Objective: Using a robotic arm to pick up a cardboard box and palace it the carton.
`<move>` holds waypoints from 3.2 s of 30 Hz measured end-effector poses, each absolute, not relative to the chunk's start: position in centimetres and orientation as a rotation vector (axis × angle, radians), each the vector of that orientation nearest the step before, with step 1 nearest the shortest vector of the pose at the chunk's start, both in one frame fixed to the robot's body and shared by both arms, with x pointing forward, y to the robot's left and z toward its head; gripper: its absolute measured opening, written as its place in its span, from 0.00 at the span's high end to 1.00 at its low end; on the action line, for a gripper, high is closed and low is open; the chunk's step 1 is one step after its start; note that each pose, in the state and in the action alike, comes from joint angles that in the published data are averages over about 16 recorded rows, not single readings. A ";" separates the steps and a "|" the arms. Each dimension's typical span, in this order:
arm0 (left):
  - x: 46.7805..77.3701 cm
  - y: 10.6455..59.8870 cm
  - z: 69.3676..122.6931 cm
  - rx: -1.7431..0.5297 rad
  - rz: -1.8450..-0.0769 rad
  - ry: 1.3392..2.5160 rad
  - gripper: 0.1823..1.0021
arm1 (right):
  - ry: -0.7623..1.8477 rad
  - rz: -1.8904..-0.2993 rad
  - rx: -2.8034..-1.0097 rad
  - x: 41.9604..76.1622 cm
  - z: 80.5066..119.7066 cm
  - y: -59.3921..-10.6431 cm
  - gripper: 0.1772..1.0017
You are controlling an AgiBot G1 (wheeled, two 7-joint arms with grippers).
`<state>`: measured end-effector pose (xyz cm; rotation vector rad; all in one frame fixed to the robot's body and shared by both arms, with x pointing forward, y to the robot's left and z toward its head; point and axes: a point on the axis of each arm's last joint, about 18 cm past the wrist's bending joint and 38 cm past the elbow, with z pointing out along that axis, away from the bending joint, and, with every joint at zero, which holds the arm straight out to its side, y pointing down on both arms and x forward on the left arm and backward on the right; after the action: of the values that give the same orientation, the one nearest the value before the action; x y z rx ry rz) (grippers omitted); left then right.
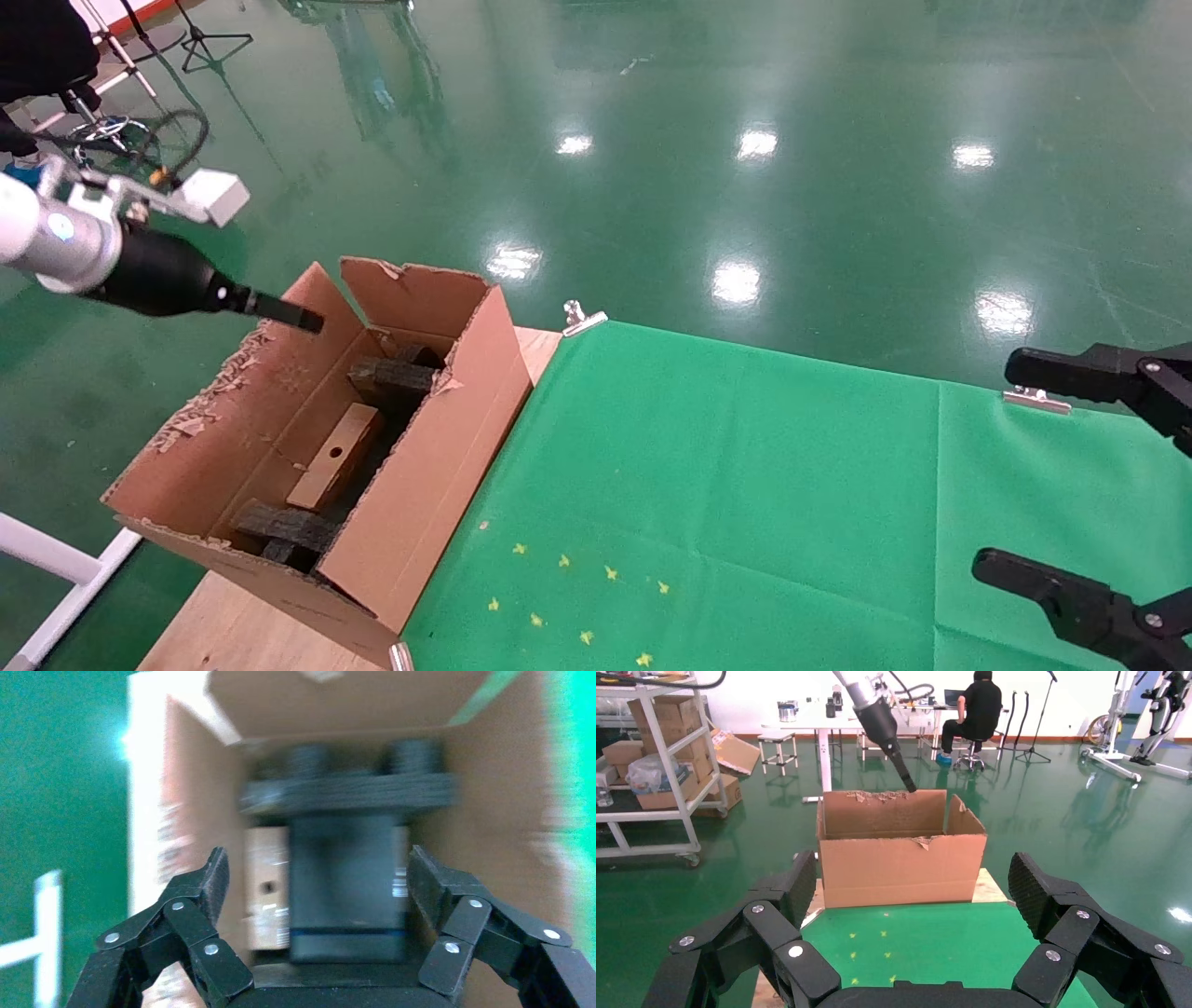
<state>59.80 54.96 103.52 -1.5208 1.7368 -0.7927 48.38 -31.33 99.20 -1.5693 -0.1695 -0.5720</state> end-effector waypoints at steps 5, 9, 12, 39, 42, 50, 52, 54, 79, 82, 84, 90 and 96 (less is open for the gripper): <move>59.0 53.5 105.2 -1.463 -0.867 1.794 0.10 | -0.169 -0.572 -1.569 48.4 99.2 -31.3 0.00; 58.7 52.9 105.5 -1.443 -0.887 1.822 0.06 | -0.169 -0.572 -1.569 48.4 99.2 -31.3 0.00; 58.7 52.6 105.5 -1.433 -0.897 1.837 0.03 | -0.169 -0.572 -1.569 48.4 99.2 -31.3 0.00; 61.4 39.4 99.3 -0.858 -1.349 2.177 0.00 | -0.169 -0.572 -1.569 48.4 99.2 -31.3 0.00; 61.0 37.9 98.9 -0.767 -1.411 2.192 0.00 | -0.169 -0.572 -1.569 48.4 99.2 -31.3 0.00; 59.2 34.7 98.4 -0.524 -1.562 2.194 0.00 | -0.169 -0.572 -1.569 48.4 99.2 -31.3 0.00; 58.6 34.0 98.4 -0.462 -1.595 2.187 0.00 | -0.169 -0.572 -1.569 48.4 99.2 -31.3 0.00; 58.0 33.5 98.4 -0.401 -1.626 2.177 0.00 | -0.169 -0.572 -1.569 48.4 99.2 -31.3 0.00; 48.0 30.0 99.2 0.254 -1.801 1.938 0.00 | -0.169 -0.572 -1.569 48.4 99.2 -31.3 0.00; 47.3 30.0 99.2 0.285 -1.802 1.923 0.00 | -0.168 -0.572 -1.569 48.4 99.2 -31.3 0.00; 47.1 30.0 99.2 0.296 -1.802 1.917 0.00 | -0.168 -0.572 -1.569 48.4 99.2 -31.3 0.00; 47.0 30.0 99.2 0.301 -1.802 1.914 0.00 | -0.168 -0.572 -1.569 48.4 99.2 -31.4 0.00; 47.2 30.0 99.2 0.291 -1.802 1.919 0.00 | -0.168 -0.572 -1.569 48.4 99.2 -31.4 0.00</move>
<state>47.19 29.99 99.24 0.2912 1.9185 -1.8016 48.40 -31.35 99.19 -1.5691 -0.1683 -0.5723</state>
